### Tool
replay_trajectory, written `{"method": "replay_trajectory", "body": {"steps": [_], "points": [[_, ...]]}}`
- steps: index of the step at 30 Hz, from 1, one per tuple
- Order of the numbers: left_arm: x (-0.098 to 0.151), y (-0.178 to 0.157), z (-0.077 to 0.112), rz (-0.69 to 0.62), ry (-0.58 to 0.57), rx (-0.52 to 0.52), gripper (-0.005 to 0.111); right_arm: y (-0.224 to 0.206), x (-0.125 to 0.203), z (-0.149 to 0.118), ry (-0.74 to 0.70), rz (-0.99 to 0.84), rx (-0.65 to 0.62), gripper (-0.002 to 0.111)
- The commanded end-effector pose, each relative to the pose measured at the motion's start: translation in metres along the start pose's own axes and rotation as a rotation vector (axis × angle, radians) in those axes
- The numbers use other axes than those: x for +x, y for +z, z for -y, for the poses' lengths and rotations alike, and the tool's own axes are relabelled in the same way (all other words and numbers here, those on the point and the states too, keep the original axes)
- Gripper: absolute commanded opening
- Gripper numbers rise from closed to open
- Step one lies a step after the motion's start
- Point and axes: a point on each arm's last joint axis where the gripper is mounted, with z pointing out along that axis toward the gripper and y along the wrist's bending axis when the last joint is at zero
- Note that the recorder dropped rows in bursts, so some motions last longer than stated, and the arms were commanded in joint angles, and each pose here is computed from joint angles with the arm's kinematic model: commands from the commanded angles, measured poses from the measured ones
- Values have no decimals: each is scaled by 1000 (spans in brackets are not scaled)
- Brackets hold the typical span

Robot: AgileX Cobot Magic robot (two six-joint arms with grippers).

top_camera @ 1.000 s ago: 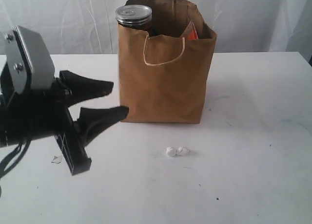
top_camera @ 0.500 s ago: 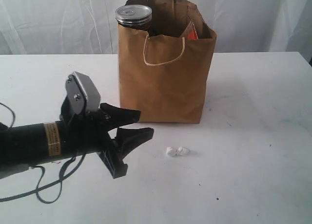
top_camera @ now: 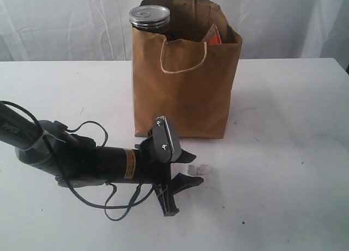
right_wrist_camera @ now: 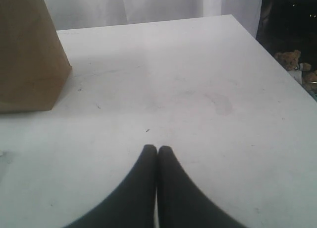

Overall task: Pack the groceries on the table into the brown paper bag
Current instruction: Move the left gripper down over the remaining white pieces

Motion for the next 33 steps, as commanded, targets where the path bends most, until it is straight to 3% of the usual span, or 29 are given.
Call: {"method": "replay_trajectory", "body": {"steps": [1, 8, 18, 24, 33], "points": [[-6, 6, -7, 1, 20, -19, 56, 0, 1, 1, 6, 5, 9, 0], [5, 5, -9, -117, 16, -42, 51, 0, 1, 1, 30, 5, 9, 0], [6, 5, -10, -134, -88, -55, 0, 0, 1, 1, 25, 5, 9, 0], [-8, 4, -9, -15, -117, -31, 0, 0, 1, 1, 25, 5, 9, 0], [-57, -21, -16, 96, -43, -49, 0, 0, 1, 1, 25, 5, 9, 0]]}}
